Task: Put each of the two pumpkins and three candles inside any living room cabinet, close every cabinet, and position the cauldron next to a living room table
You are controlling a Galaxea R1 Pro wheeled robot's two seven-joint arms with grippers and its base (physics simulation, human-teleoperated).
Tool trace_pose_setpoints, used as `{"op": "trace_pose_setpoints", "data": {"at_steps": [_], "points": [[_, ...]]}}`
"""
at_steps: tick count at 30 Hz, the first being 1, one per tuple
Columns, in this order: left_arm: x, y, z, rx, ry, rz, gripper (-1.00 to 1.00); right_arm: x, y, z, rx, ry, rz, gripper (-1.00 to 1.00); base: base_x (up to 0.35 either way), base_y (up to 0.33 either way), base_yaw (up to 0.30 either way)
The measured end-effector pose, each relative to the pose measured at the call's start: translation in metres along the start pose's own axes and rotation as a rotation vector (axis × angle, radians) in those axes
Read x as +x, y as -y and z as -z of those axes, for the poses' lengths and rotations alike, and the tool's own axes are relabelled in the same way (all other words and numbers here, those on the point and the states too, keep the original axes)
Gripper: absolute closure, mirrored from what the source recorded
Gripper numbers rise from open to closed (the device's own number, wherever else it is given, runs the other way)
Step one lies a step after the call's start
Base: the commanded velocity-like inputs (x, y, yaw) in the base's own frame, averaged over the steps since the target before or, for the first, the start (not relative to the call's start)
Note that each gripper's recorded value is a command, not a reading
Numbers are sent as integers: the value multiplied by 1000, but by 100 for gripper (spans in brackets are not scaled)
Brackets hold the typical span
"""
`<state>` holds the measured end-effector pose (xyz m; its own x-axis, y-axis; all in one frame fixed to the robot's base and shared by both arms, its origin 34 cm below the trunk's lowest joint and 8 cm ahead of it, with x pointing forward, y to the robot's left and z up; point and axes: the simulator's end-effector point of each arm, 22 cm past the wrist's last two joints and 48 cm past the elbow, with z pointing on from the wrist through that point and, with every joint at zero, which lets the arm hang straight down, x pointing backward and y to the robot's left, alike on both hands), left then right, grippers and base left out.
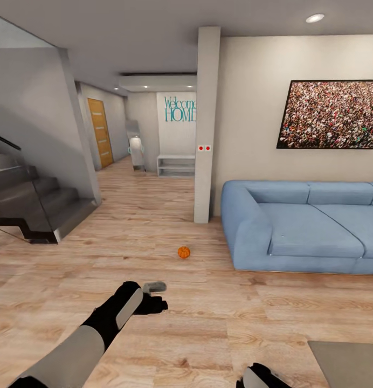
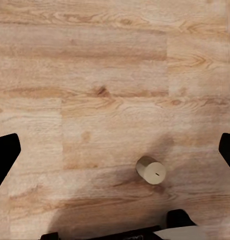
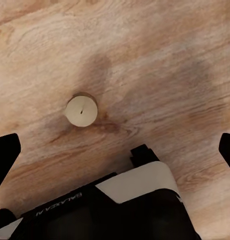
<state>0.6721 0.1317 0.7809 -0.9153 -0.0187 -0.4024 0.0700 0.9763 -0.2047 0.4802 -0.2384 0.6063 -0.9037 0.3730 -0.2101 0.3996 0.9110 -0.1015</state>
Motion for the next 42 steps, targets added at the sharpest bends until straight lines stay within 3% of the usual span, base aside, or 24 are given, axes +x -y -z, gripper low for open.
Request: {"op": "trace_pose_setpoints", "data": {"at_steps": [7, 16, 26, 32, 42], "points": [[-36, 14, 20, 16, 74, -28, -100, 1, -5, -2, -32, -4, 11, -100, 0, 0, 0], [-43, 12, 15, 26, 95, -15, -100, 1, -9, -14, -37, 4, 11, -100, 0, 0, 0], [-28, 10, 2, 32, 47, -22, -100, 1, -13, -27, -40, 18, 24, -100, 0, 0, 0], [-10, 10, -5, 42, -22, -38, -100, -4, -15, -36, -41, 48, 17, -100, 0, 0, 0], [-3, 12, -14, 56, -38, -51, -100, -3, -26, -48, -50, 72, 42, -100, 0, 0, 0]]}}
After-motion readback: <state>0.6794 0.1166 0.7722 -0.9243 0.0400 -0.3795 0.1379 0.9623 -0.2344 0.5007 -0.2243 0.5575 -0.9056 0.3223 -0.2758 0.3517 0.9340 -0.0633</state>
